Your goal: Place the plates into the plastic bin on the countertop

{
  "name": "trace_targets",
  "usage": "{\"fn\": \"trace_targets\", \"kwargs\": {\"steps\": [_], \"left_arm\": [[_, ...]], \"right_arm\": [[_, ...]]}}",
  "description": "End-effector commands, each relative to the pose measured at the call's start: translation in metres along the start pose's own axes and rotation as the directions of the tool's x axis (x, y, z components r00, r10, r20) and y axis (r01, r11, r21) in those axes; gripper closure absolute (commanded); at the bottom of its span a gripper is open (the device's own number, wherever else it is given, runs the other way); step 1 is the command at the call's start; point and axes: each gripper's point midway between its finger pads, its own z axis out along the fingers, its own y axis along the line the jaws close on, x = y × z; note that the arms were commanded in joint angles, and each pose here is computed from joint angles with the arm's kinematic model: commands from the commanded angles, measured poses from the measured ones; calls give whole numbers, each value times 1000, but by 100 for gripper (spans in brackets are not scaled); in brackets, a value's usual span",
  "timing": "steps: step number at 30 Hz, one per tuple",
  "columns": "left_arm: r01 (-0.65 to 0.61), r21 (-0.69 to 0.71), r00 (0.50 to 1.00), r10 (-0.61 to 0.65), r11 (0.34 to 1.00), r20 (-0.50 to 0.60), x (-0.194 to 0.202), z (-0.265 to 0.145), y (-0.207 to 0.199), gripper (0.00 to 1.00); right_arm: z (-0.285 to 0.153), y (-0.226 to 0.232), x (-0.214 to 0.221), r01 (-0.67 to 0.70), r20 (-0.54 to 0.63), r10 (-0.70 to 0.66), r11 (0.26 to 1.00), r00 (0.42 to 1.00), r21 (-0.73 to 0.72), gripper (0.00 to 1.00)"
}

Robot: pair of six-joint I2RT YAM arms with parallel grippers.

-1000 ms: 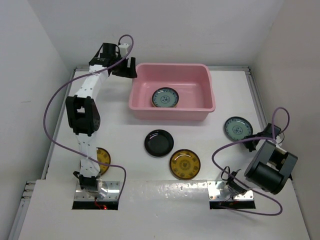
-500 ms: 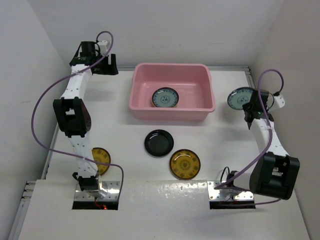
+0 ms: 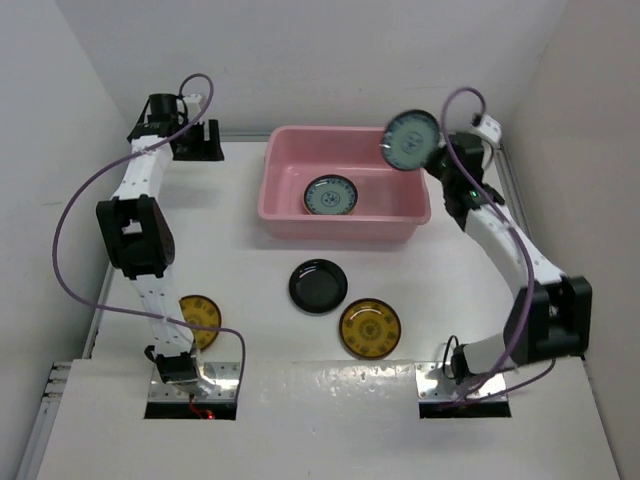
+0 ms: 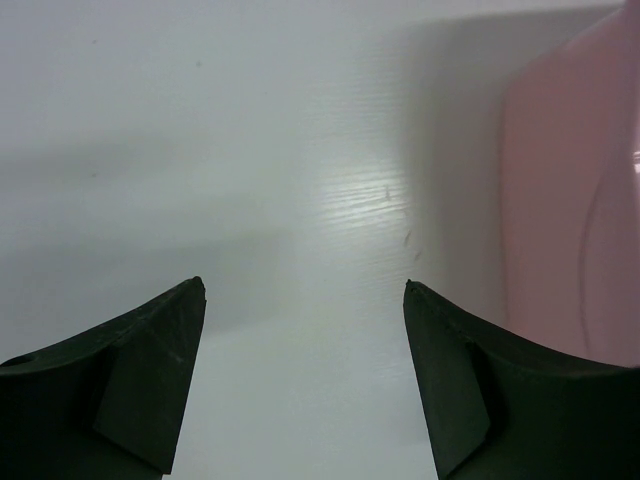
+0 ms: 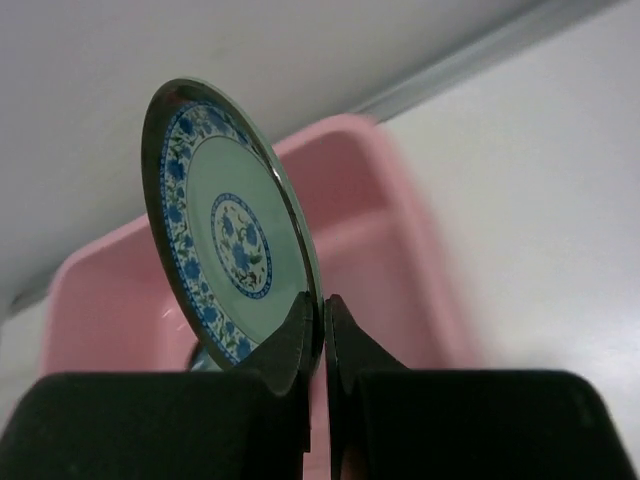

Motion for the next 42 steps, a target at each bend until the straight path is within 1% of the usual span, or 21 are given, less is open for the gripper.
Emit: {"fn": "trace_targets", "kwargs": {"steps": [1,3,4,5,6,8,11,14,16,17,19,20,21,24,27,28,30,31,36,38,42], "left_arm": [[12,-40,998,-10,999,66,-15,-35,23,18],[2,-37,998,0,999,69,-12,-42,26,18],[4,-36,998,-2,999,62,-8,-42,31,18],[-18,-36,998,20,999,54,-4,-49,29,18],[-22,-33,998,24,999,52,-1,-52,33,18],[-55,-26,997,56,998,48,4,-56,35,18],[-95,28,995,94,995,29,18,-65,31,18],[-242,137,969,247,961,-27,48,-74,20,18],[-396,270,897,432,878,-89,92,-87,6,19],[-458,373,833,536,807,-138,130,-95,1,19],[-491,467,765,620,736,-174,164,-108,-5,19],[-541,521,699,698,660,-158,178,-114,-5,19],[-482,592,671,707,646,-225,209,-128,-6,19],[-453,675,603,758,582,-249,250,-146,-12,19],[-448,734,501,824,510,-267,292,-161,-10,19],[-458,733,458,841,502,-289,299,-161,-5,19],[-486,684,451,827,544,-337,310,-150,5,20],[-491,680,435,830,544,-350,314,-149,9,20],[-518,678,389,849,522,-356,337,-138,11,22],[-566,596,394,822,570,-411,344,-121,23,23],[-551,609,409,820,571,-400,361,-118,15,31]], "right_arm": [[15,99,60,82,-244,-189,918,951,-389,100],[25,128,79,69,-325,-234,893,916,-445,100],[25,122,118,50,-447,-277,889,850,-455,100],[33,122,140,52,-487,-301,887,820,-459,100],[33,141,132,57,-464,-323,864,825,-500,100],[43,133,165,79,-527,-363,871,768,-485,99],[49,140,180,78,-547,-382,864,745,-498,97],[54,139,190,93,-561,-405,860,722,-501,93],[56,139,192,106,-559,-421,854,714,-509,77],[54,137,193,117,-562,-433,852,705,-510,61],[52,136,190,149,-547,-459,843,700,-517,46],[51,134,181,178,-527,-474,838,705,-516,34],[50,131,179,202,-516,-490,833,703,-515,31],[45,131,158,242,-472,-510,821,720,-517,26],[37,130,133,278,-415,-519,811,747,-515,26],[30,124,133,288,-414,-526,810,743,-511,26],[21,128,108,300,-351,-516,804,781,-513,26],[16,114,123,299,-381,-519,810,765,-504,26],[-4,103,109,291,-340,-493,816,801,-499,25],[-9,96,110,289,-345,-489,821,801,-493,25],[-13,84,107,279,-346,-467,837,814,-471,25]]}}
